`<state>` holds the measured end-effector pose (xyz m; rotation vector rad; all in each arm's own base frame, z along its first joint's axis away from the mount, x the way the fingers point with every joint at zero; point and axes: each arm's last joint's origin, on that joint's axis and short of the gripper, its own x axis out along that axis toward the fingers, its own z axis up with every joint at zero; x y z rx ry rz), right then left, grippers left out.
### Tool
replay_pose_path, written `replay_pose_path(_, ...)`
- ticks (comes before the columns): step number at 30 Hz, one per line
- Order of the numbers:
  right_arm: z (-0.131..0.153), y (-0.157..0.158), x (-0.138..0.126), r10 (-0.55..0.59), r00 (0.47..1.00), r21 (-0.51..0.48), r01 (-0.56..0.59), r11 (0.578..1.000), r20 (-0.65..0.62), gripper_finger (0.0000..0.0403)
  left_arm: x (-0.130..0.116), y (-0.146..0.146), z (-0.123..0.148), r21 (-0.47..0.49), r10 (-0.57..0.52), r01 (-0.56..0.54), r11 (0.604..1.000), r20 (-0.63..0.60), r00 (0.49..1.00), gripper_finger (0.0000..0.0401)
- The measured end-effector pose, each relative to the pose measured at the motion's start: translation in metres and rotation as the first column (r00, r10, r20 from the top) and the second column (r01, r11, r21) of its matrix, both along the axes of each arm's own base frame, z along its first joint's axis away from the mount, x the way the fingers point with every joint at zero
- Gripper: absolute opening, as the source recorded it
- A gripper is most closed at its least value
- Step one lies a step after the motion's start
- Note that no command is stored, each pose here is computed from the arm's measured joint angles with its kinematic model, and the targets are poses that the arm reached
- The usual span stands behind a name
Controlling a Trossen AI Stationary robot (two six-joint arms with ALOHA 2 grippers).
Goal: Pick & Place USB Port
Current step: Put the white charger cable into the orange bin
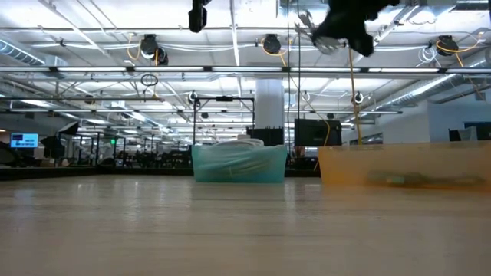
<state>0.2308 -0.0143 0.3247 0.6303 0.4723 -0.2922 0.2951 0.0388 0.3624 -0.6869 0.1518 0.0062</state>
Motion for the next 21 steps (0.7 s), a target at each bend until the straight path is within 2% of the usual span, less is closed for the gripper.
replay_pose_path(2, -0.006, -0.001, -0.013, -0.05, 0.992, -0.031, 0.046, 0.998, -0.117, 0.0025, 0.0, -0.003, -0.002, 0.0, -0.011, 0.011, 1.0, -0.02, 1.0, 0.0046)
replay_pose_path(5, -0.016, -0.002, -0.029, -0.112, 0.953, -0.069, 0.097, 0.993, -0.282, 0.0025, 0.0, -0.006, -0.005, 0.002, -0.019, 0.019, 1.0, -0.054, 0.998, 0.0046)
replay_pose_path(11, -0.033, -0.002, -0.05, -0.136, 0.827, -0.117, 0.085, 0.989, -0.545, 0.0025, 0.0, -0.012, -0.007, 0.007, -0.027, 0.027, 1.0, -0.069, 0.997, 0.0047)
replay_pose_path(15, -0.046, -0.002, -0.055, -0.117, 0.777, -0.11, 0.062, 0.992, -0.619, 0.0025, 0.0, -0.015, -0.007, 0.006, -0.037, 0.038, 0.999, -0.074, 0.997, 0.0047)
replay_pose_path(21, -0.079, 0.002, -0.063, -0.037, 0.709, -0.01, 0.043, 0.999, -0.704, 0.0024, 0.001, -0.021, -0.007, 0.008, -0.055, 0.056, 0.998, -0.074, 0.996, 0.0047)
